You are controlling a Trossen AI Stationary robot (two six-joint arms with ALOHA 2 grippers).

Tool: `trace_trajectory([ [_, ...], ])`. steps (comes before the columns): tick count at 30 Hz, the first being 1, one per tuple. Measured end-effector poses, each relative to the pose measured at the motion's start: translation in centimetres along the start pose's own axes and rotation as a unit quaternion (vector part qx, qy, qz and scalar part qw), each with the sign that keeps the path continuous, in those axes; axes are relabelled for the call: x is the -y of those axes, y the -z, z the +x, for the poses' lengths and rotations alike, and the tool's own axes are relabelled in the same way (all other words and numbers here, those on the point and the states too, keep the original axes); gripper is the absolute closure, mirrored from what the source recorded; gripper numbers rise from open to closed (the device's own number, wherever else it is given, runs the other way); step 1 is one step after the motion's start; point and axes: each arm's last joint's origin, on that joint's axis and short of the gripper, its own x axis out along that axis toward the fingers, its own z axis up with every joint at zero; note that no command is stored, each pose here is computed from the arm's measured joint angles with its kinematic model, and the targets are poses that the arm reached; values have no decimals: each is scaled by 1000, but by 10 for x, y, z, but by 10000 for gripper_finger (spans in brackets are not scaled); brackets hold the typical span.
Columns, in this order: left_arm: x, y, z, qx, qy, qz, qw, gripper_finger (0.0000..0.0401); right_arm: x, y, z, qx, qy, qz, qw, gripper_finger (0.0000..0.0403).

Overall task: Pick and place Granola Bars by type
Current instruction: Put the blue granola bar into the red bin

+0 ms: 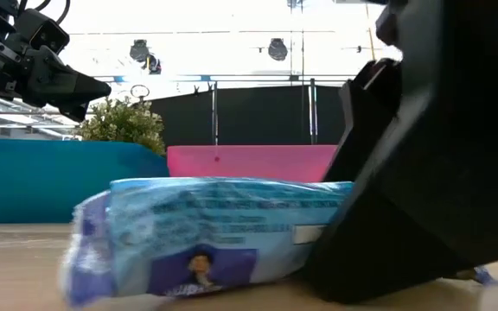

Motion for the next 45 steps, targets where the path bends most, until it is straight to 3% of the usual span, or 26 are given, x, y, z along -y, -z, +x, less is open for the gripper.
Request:
trace_trajectory([
  [8, 0, 1, 0, -3, 0, 1, 1000, 370, -2, -2, 0, 3, -18, -92, 996, 225],
  [15, 0, 1, 0, -7, -1, -8, 1000, 370, 0, -8, 3, -3, -48, -75, 996, 307],
  [20, 0, 2, 0, -8, -1, -7, 1000, 370, 6, -20, -1, -13, -98, -98, 990, 380],
  [24, 0, 2, 0, -9, -1, 2, 1000, 370, 14, -41, -19, 24, -123, -135, 983, 386],
  [27, 0, 2, 0, -9, -1, 4, 1000, 370, 23, -57, -40, 65, -134, -154, 977, 367],
  [31, 0, 1, 0, -7, -1, 3, 1000, 370, 50, -63, -70, 125, -142, -165, 968, 361],
  [35, 0, 1, 0, -7, -1, 4, 1000, 370, 99, -53, -101, 194, -121, -129, 965, 386],
  [42, 0, 1, 0, -7, -1, 3, 1000, 370, 184, 8, -128, 353, -124, -27, 927, 373],
  [45, 0, 1, 0, -6, -1, 2, 1000, 370, 210, 40, -126, 377, -95, 8, 921, 366],
])
